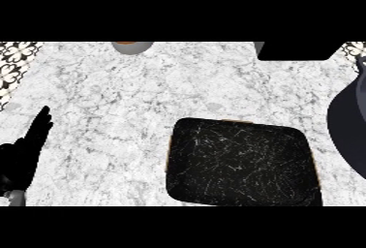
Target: Pick the tomato from the tray and place it in the pot
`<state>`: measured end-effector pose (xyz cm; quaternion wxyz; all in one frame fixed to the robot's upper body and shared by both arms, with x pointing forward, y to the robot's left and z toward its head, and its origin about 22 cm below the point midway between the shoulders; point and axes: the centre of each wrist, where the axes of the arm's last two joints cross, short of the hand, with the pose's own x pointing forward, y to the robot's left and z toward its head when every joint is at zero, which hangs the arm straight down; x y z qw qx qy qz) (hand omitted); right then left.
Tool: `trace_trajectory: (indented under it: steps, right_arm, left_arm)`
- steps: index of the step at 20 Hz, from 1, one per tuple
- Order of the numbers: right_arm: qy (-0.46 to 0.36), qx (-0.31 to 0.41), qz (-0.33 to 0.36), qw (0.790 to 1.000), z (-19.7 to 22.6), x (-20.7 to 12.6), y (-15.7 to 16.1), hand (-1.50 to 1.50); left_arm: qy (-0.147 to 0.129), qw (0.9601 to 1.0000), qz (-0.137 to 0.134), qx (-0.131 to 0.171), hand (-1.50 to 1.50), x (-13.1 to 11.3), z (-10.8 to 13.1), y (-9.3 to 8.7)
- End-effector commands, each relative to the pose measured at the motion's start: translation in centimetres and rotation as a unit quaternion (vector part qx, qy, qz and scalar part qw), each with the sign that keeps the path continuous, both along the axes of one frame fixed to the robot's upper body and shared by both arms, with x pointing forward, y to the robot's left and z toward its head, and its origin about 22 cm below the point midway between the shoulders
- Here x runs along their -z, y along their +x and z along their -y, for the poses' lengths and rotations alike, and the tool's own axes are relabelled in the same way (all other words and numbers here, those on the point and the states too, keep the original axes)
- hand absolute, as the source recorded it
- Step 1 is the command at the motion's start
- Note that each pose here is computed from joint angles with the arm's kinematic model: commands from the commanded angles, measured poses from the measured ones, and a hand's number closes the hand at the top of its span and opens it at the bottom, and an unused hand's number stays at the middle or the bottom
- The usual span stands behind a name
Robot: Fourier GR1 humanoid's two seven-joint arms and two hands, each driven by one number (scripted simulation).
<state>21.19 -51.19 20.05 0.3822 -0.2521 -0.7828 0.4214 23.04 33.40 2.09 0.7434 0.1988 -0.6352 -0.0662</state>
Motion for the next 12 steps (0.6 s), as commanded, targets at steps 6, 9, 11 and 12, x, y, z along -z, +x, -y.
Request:
trace_trajectory:
  steps: [6, 9, 11, 12]
  right_arm:
    - [-0.03, -0.05, -0.007, 0.998, 0.0, 1.6, 5.7, 1.5]
    - [-0.066, -0.055, -0.006, 0.996, -1.2, 4.9, 7.1, 1.5]
    - [-0.102, -0.049, 0.007, 0.994, -2.8, 7.0, 8.5, 1.5]
    - [-0.078, -0.054, -0.013, 0.995, -3.5, 5.8, 10.1, 1.5]
  left_arm:
    - [-0.001, 0.9998, 0.004, 0.017, 0.0, -0.7, 1.4, 2.1]
    - [0.004, 0.9998, -0.002, 0.017, 0.0, -0.9, 0.0, 2.1]
    - [0.0, 0.9999, 0.003, 0.015, 0.0, 1.7, 1.6, 1.1]
    - [0.0, 0.9998, 0.001, 0.021, 0.0, 0.5, 1.2, 0.1]
